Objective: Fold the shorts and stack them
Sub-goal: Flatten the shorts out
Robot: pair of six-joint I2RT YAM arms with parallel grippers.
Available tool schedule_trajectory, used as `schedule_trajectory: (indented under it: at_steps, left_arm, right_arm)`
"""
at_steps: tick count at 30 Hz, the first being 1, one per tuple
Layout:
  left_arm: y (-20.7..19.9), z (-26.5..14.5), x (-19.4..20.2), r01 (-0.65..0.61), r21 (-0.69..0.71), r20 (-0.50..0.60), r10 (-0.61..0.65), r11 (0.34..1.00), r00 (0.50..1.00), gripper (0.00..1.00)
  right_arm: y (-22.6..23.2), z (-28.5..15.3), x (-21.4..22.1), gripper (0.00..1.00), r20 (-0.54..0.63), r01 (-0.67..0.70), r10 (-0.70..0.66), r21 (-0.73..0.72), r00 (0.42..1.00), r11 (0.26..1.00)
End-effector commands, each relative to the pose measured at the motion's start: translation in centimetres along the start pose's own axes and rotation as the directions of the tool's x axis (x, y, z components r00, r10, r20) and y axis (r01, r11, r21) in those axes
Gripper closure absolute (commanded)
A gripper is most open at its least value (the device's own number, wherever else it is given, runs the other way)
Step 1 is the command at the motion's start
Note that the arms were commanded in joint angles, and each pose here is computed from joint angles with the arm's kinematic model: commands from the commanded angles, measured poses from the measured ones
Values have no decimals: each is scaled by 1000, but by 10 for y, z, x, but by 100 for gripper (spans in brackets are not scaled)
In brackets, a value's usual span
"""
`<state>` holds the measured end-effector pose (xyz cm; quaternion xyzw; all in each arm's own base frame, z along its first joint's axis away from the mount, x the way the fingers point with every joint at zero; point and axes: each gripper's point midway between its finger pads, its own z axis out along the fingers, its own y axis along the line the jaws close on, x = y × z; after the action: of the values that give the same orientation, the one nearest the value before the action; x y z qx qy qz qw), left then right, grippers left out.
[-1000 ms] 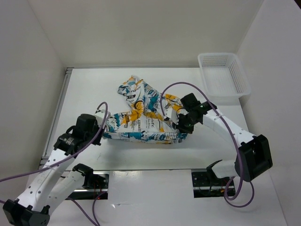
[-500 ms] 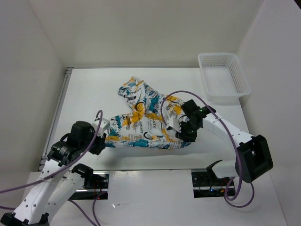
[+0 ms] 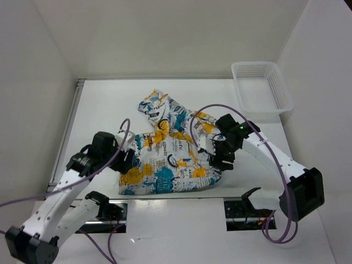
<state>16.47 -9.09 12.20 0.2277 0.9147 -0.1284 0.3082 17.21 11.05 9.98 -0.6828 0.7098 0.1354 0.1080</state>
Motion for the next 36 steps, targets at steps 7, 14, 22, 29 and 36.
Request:
schedule_trajectory:
  at_steps: [7, 14, 22, 29, 36]
  left_arm:
    - [89, 84, -130, 85, -200, 125, -60, 976, 990, 27]
    - [101, 144, -83, 106, -193, -55, -118, 976, 991, 26]
    - [129, 150, -59, 151, -266, -105, -184, 952, 977, 83]
    - [133, 130, -154, 163, -166, 96, -149, 973, 984, 29]
    - [144, 170, -236, 122, -49, 210, -109, 991, 972, 19]
  right_arm:
    - [-161, -68, -91, 27, 458, -419, 193, 464, 868, 780]
    - [-231, -53, -48, 27, 549, -667, 399, 475, 735, 574]
    - [-263, -35, -14, 27, 534, -701, 455, 513, 713, 496]
    - [-267, -20, -9, 27, 519, -702, 473, 507, 712, 501]
    - [-291, -14, 27, 27, 536, -763, 544, 479, 645, 433]
